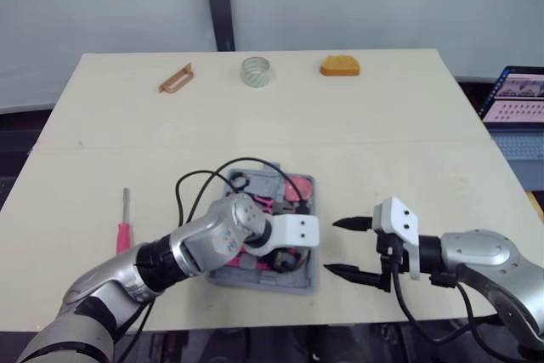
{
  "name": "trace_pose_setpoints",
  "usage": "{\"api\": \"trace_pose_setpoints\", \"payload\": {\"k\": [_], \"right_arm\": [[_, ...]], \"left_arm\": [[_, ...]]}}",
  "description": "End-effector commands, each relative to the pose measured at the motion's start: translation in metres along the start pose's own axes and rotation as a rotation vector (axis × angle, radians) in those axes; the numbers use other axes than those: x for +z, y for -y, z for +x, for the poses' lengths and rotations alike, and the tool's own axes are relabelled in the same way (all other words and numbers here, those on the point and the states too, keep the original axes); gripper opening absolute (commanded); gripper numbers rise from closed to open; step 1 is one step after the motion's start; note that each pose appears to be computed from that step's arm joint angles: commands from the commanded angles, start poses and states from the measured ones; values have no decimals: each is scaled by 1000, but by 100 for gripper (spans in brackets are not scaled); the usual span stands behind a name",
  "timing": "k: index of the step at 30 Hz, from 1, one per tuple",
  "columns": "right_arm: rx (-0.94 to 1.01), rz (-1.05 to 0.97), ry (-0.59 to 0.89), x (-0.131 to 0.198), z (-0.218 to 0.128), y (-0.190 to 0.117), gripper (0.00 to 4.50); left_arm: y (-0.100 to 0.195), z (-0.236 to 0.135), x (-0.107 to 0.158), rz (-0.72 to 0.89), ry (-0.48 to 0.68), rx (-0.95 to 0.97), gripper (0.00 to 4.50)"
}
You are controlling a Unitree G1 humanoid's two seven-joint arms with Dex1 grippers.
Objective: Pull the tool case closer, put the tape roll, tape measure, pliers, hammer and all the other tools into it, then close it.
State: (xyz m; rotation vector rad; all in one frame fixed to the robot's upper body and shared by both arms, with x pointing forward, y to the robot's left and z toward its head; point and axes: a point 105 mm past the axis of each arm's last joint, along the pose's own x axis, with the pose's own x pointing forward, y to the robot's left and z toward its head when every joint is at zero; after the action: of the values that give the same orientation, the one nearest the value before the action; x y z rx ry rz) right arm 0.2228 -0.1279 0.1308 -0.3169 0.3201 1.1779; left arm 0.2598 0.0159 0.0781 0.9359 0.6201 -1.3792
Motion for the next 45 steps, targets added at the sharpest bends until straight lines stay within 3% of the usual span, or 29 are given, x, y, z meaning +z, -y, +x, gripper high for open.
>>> {"api": "trace_pose_setpoints", "payload": {"k": [1,8,13,17,18,21,25,34,45], "right_arm": [[13,-30,26,8,-1,-4,450],[13,-26,37,10,-4,-2,450],[11,-18,60,16,-7,3,450],[6,-9,71,18,-10,9,450],[4,-8,70,18,-11,11,450],[-4,-7,64,16,-13,16,450],[-13,-9,50,14,-17,22,450],[-17,-27,38,16,-21,26,450],[-8,-32,30,17,-21,24,450]], "left_arm": [[6,0,-1,-4,-3,-15,334],[-13,-26,0,-42,103,39,334],[-23,-55,9,-75,389,55,334],[-21,-69,1,-118,565,71,334],[-19,-71,-5,-145,607,73,311],[-9,-66,-25,-166,623,59,203],[1,-49,-53,-211,589,50,5],[2,-27,-65,-270,601,80,1],[6,-15,-80,-288,537,73,1]]}}
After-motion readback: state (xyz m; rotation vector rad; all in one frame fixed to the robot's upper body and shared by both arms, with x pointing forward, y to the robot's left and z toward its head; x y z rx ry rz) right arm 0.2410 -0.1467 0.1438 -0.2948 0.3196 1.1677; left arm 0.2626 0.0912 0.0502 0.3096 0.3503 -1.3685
